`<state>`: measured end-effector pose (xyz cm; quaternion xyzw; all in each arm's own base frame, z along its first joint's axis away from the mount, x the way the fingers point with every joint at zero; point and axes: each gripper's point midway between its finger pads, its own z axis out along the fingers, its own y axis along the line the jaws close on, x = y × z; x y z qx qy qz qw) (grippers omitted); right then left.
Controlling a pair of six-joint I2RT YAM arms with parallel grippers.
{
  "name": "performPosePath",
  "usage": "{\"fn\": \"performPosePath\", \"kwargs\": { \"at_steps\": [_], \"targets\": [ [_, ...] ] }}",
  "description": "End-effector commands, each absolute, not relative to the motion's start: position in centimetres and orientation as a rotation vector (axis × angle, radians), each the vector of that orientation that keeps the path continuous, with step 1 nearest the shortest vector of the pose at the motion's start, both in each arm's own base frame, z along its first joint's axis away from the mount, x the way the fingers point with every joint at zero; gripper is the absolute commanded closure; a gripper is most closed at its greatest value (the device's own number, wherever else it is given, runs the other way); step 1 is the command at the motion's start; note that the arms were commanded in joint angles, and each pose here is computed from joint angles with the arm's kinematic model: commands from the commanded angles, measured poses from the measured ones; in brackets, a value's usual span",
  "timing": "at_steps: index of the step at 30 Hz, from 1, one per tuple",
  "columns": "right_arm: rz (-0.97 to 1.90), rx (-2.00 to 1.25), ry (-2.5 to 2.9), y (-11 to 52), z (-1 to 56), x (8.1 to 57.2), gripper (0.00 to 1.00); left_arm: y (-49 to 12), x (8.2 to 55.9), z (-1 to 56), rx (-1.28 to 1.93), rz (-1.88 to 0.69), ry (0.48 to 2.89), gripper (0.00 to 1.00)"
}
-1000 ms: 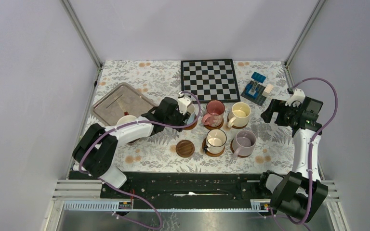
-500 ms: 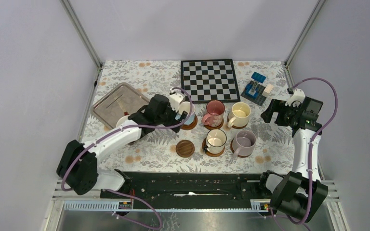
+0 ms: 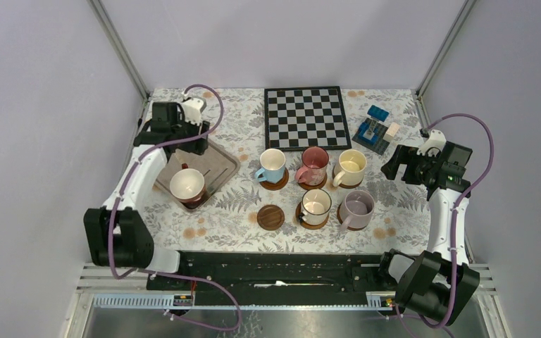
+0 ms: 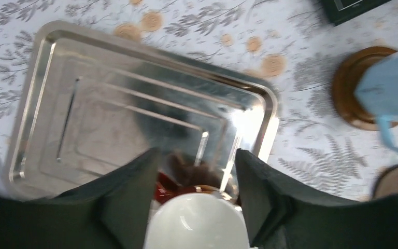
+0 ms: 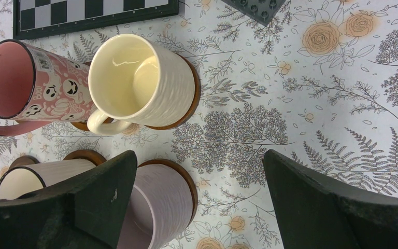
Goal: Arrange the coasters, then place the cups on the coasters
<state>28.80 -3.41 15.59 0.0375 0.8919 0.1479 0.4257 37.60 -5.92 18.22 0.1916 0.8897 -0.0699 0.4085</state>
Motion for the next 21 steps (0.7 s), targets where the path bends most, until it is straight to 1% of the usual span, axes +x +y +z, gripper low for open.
{"fn": "performPosePath", "kwargs": {
  "at_steps": [1,2,4,8,13,17,21],
  "targets": [
    [0.375,0.063,2.187,-3.1,16.7,29.2,0.02,-4.3,38.7,17.5,0.549,-0.213,2.27,0.46],
    [0.373,0.063,2.187,-3.1,16.7,29.2,0.02,-3.5,39.0,17.1,0.53,-0.216,2.287,0.53],
    [0.367,0.059,2.185,-3.1,16.8,29.1,0.02,-2.6,39.5,16.0,0.506,-0.231,2.323,0.61],
    [0.357,0.056,2.193,-3.2,16.6,28.9,0.02,-1.3,40.3,13.6,0.468,-0.275,2.389,0.74],
    [0.356,0.054,2.191,-3.2,16.7,29.0,0.02,0.5,40.2,11.3,0.458,-0.278,2.462,0.83],
    [0.353,0.053,2.197,-3.3,16.5,29.0,0.02,1.9,39.0,10.1,0.462,-0.286,2.504,0.89],
    [0.364,0.056,2.198,-3.2,16.4,29.1,0.02,2.6,37.4,9.6,0.479,-0.31,2.524,0.92]
  ]
}}
